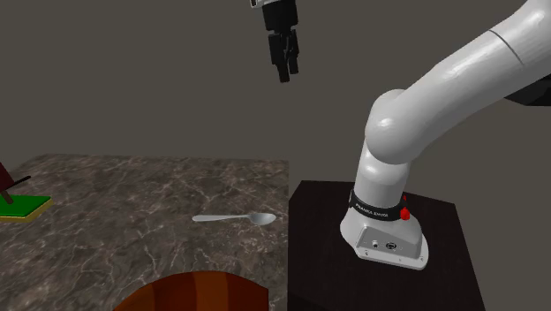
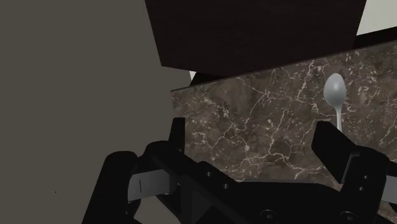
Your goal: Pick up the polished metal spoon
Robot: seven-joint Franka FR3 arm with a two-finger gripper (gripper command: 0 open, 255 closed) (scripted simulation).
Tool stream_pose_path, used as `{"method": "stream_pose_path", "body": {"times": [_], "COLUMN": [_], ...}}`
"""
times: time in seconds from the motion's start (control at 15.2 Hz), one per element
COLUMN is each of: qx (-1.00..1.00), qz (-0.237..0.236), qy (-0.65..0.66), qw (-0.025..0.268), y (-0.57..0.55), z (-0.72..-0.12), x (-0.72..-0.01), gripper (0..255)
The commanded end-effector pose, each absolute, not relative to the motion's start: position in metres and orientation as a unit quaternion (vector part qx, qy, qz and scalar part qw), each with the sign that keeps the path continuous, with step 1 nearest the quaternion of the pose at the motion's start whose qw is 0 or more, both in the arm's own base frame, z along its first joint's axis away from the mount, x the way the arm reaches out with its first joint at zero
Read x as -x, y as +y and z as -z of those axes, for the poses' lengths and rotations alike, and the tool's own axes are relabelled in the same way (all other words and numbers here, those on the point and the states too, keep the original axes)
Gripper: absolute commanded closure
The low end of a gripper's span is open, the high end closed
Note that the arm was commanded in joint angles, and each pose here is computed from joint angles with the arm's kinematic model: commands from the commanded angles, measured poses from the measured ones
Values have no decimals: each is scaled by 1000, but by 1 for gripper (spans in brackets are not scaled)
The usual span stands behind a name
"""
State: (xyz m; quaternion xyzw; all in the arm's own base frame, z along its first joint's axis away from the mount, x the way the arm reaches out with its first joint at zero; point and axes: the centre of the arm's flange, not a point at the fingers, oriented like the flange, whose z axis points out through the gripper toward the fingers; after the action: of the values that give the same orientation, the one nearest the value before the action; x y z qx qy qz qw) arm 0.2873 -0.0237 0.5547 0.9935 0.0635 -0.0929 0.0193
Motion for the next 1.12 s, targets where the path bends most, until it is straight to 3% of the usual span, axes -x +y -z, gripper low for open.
{"method": "stream_pose_path", "body": {"times": [0.0,1.06], "qx": [-993,-985], "qz": [93,88], "qy": [63,145], "qw": [19,-29], "y": [-24,103], "z": [-555,-402], "x": [-287,-327], "gripper": [0,0]}}
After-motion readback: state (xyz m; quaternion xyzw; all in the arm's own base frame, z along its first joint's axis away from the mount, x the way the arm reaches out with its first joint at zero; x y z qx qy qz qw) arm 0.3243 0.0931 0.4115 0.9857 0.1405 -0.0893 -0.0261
